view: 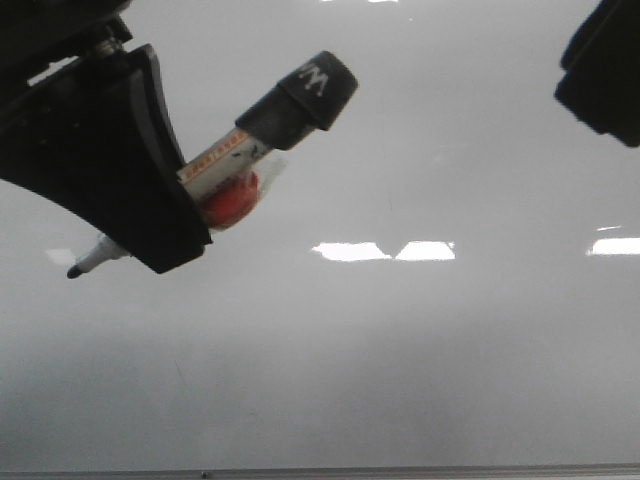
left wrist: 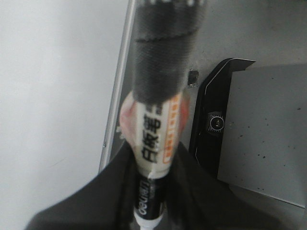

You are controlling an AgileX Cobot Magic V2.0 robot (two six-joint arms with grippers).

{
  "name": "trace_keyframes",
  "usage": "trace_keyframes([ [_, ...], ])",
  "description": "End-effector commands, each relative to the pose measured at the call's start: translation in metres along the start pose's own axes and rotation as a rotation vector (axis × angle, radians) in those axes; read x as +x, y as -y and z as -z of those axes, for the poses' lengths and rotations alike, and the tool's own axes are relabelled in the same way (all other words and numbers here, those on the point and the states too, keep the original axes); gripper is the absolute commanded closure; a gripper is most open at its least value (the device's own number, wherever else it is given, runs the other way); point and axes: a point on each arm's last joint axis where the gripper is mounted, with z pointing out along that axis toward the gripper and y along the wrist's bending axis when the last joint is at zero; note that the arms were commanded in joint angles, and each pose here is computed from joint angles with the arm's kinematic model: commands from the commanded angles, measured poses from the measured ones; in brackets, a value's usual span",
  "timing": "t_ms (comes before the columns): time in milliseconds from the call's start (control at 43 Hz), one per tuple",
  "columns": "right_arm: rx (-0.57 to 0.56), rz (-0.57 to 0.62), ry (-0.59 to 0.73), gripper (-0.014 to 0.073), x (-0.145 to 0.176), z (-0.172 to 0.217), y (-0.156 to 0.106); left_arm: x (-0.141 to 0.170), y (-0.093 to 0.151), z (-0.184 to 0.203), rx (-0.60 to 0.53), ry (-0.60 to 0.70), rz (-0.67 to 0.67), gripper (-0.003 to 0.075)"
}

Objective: Write number 8 on whiteboard

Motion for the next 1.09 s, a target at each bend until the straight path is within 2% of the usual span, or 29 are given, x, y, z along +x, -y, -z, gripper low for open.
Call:
trace_keyframes([
  [0, -0.051, 0.122, 0.073, 0.0021, -0.021, 0.001, -0.014, -0.015, 0.008, 0.015, -0.027, 0.095, -0.038, 0.0741],
  [140, -0.152, 0.216, 0.073, 0.0108, -0.042, -0.015, -0.034, -0.019, 0.014, 0.014, -0.014, 0.098, -0.06, 0.0741],
  [302, -0.208, 0.221, 0.092, 0.012, -0.058, -0.031, -0.043, -0.019, 0.014, 0.014, -0.014, 0.098, -0.06, 0.0741],
  [837, -0.225, 0.163, 0.129, 0.0332, -0.064, -0.041, -0.041, -0.021, 0.013, 0.014, -0.031, 0.123, -0.055, 0.0741],
  [1070, -0.222, 0.163, 0.131, 0.0486, -0.064, -0.042, -0.041, -0.021, 0.013, 0.014, -0.032, 0.125, -0.054, 0.0737],
])
